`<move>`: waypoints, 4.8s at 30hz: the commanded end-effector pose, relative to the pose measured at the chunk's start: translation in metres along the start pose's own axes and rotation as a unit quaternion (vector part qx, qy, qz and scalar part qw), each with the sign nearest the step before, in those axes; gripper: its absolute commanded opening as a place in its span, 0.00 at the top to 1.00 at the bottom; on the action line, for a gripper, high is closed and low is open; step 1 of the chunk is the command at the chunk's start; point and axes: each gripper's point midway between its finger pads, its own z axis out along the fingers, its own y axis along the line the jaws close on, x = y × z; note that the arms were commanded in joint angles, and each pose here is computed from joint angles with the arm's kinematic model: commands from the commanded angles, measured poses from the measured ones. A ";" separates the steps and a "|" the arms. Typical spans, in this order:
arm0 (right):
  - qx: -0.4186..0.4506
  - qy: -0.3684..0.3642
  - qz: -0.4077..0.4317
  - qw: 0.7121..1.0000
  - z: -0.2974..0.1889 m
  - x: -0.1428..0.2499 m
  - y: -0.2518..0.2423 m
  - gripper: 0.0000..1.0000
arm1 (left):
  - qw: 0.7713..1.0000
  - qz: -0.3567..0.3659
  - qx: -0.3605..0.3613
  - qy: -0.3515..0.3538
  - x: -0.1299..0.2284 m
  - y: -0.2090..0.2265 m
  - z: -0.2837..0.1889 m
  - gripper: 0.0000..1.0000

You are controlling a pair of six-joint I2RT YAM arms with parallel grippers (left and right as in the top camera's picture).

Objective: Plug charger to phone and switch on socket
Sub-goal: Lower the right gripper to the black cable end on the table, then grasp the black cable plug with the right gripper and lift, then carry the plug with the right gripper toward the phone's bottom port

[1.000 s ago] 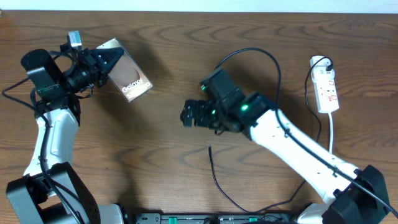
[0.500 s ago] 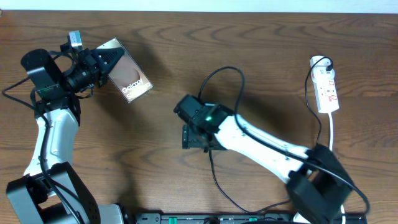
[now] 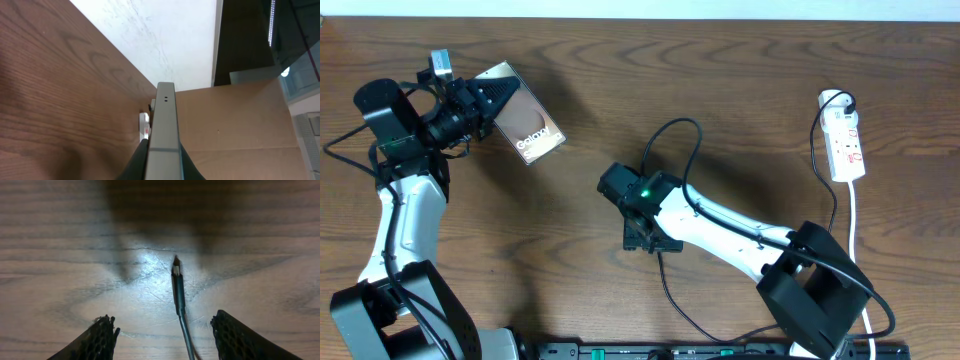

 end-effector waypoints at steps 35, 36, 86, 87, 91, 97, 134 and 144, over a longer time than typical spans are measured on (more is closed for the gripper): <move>0.021 0.032 0.012 0.999 0.039 0.015 -0.014 0.70 | 1.000 0.019 0.003 -0.006 -0.001 -0.007 -0.003 0.93; 0.020 0.037 0.012 0.999 0.041 0.016 -0.014 0.72 | 1.000 0.019 0.003 -0.006 -0.001 -0.007 -0.003 0.93; -0.692 0.026 -0.353 0.629 -0.138 -0.040 0.069 0.99 | 1.000 0.029 0.012 0.004 0.002 -0.011 -0.003 0.93; -0.692 0.021 -0.359 0.626 -0.138 -0.039 0.070 0.99 | 0.999 0.035 0.018 0.010 0.003 -0.014 -0.003 0.93; -0.693 0.013 -0.378 0.614 -0.138 -0.032 0.074 0.99 | 0.995 0.078 0.047 0.031 0.009 -0.029 -0.004 0.93; -0.694 0.023 -0.392 0.603 -0.139 -0.020 0.083 0.99 | 0.995 0.081 0.049 0.034 0.009 -0.030 -0.004 0.93; -0.689 -0.062 -0.436 0.576 -0.160 -0.052 0.111 0.99 | 0.982 0.155 0.094 0.055 0.032 -0.066 0.029 0.93; -0.689 -0.076 -0.413 0.591 -0.171 -0.062 0.118 0.99 | 0.982 0.157 0.100 0.023 0.021 -0.076 0.028 0.93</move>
